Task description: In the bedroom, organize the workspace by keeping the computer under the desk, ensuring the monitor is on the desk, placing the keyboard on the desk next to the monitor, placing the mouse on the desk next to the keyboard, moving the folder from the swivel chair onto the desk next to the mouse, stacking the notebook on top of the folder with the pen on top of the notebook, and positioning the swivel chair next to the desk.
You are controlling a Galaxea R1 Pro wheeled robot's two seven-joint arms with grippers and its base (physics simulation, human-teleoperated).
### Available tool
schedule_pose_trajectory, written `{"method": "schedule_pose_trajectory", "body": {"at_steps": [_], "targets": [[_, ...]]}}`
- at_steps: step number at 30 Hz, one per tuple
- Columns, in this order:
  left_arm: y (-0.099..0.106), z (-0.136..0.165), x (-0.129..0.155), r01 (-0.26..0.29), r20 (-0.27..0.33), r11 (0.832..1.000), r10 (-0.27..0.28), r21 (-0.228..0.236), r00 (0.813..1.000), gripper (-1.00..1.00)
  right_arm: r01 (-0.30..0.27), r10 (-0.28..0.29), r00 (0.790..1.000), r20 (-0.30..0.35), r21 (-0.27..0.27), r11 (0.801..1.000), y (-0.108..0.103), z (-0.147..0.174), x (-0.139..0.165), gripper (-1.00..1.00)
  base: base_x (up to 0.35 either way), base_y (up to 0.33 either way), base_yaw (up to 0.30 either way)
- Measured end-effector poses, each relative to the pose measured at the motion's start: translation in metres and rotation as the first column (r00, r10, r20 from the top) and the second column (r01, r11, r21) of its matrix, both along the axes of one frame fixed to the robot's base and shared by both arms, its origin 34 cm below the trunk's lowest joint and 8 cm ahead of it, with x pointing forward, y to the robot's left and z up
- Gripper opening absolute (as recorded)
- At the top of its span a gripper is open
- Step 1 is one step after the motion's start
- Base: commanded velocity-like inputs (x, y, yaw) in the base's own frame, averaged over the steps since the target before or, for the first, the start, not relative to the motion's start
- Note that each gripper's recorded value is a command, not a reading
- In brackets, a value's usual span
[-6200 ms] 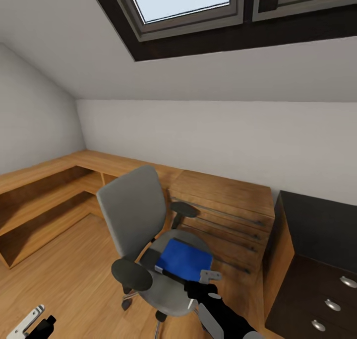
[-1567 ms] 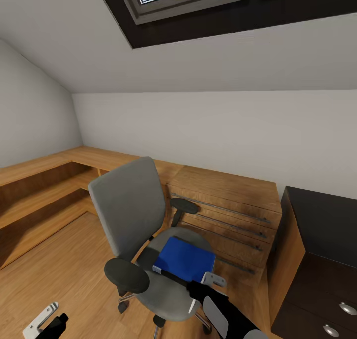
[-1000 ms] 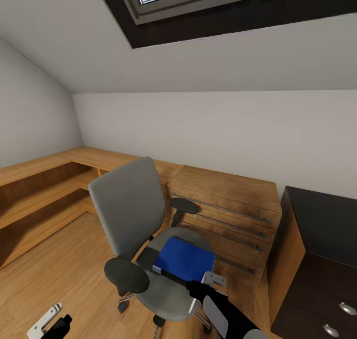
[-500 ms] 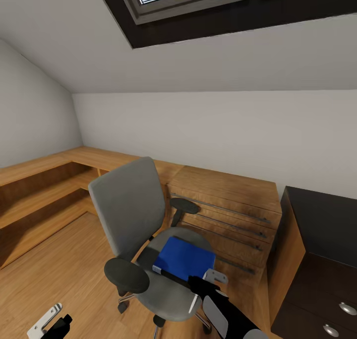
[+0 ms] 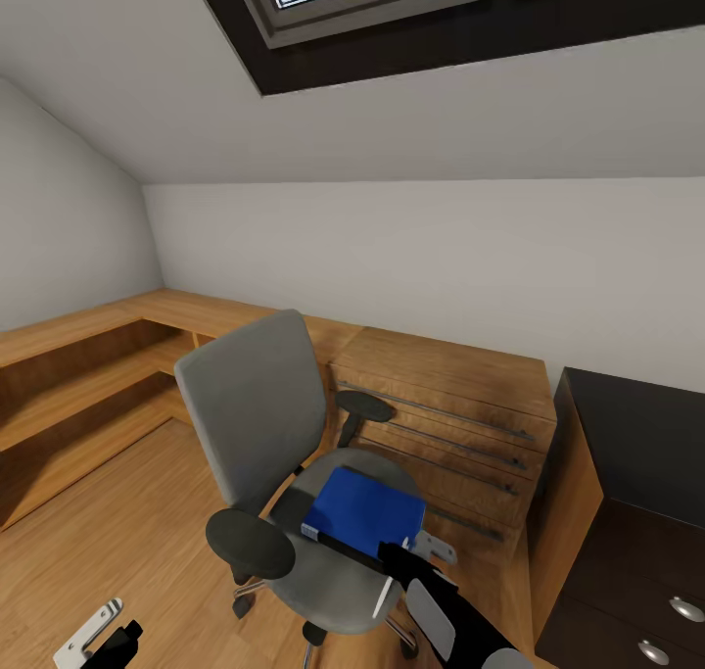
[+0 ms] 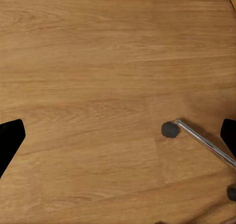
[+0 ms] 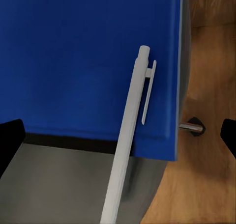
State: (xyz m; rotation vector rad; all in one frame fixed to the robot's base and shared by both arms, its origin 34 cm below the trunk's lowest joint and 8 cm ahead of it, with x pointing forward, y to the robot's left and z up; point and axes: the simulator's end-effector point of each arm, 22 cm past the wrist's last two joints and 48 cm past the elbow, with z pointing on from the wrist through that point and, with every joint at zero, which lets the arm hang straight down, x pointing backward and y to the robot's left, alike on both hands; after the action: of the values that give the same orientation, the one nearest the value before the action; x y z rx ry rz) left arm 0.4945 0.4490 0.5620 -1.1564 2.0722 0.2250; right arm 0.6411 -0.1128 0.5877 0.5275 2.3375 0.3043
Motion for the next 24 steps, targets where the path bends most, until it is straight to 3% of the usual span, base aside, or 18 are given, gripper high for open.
{"method": "schedule_pose_trajectory", "body": {"at_steps": [24], "targets": [[-0.0002, 0.0001, 0.0003, 0.001, 0.001, 1.000, -0.001, 0.000, 1.000, 1.00, 0.012, -0.012, 1.000, -0.009, 0.010, 1.000, -0.0017, -0.0015, -0.0010, 1.00, 0.030, 0.000, 0.000]]}}
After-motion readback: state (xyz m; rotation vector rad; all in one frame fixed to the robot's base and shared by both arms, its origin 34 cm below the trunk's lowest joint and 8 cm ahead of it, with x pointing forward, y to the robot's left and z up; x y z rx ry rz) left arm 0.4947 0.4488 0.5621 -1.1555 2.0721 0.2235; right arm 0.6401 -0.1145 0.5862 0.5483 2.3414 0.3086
